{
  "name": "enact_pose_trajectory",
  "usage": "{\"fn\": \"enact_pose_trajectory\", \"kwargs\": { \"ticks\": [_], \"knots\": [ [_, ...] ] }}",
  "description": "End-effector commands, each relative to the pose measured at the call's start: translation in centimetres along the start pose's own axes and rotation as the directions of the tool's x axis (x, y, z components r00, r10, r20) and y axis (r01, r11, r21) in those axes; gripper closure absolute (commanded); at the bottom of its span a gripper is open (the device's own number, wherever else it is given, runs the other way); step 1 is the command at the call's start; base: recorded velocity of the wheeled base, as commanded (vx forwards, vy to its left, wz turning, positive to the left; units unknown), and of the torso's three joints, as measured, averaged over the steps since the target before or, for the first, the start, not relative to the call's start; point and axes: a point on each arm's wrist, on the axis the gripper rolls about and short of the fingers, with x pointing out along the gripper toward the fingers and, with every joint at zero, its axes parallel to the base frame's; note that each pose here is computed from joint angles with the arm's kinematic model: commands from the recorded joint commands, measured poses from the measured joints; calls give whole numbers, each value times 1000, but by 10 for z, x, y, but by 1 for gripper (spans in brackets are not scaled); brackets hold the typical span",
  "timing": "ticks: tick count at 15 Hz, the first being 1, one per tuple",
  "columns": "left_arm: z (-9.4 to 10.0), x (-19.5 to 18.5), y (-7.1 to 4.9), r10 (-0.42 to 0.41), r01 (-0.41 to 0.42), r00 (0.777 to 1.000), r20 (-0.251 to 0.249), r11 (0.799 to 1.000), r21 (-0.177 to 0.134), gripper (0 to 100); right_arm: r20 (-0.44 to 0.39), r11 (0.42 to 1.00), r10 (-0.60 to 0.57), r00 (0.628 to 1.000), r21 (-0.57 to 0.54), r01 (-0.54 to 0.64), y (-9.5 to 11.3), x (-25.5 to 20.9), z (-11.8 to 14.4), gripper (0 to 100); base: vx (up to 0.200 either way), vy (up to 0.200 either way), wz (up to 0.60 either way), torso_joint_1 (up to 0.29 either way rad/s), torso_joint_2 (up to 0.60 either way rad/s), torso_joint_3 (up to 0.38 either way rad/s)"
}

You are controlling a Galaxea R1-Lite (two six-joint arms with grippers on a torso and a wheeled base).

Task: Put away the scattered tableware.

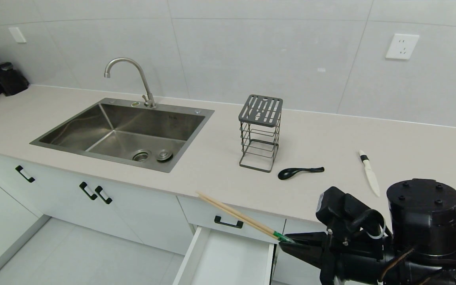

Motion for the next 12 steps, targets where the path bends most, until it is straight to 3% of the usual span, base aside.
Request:
{"fn": "enact_pose_trajectory", "kwargs": {
  "ticks": [1,2,5,8,12],
  "knots": [
    [0,0,0,1,-1,1000,-1,1000,0,0,-51,998,-47,998,33,49,-10,-4,-13,100,0,0,0,0,0,0],
    [0,0,0,1,-1,1000,-1,1000,0,0,-91,998,-52,995,34,55,-5,-11,-23,100,0,0,0,0,0,0],
    [0,0,0,1,-1,1000,-1,1000,0,0,-27,993,-91,995,77,93,-1,-20,-8,100,0,0,0,0,0,0],
    [0,0,0,1,-1,1000,-1,1000,0,0,-35,996,-60,998,65,62,7,-20,-10,100,0,0,0,0,0,0],
    [0,0,0,1,-1,1000,-1,1000,0,0,-44,991,-18,999,-134,12,13,-5,-4,100,0,0,0,0,0,0]
  ]
}}
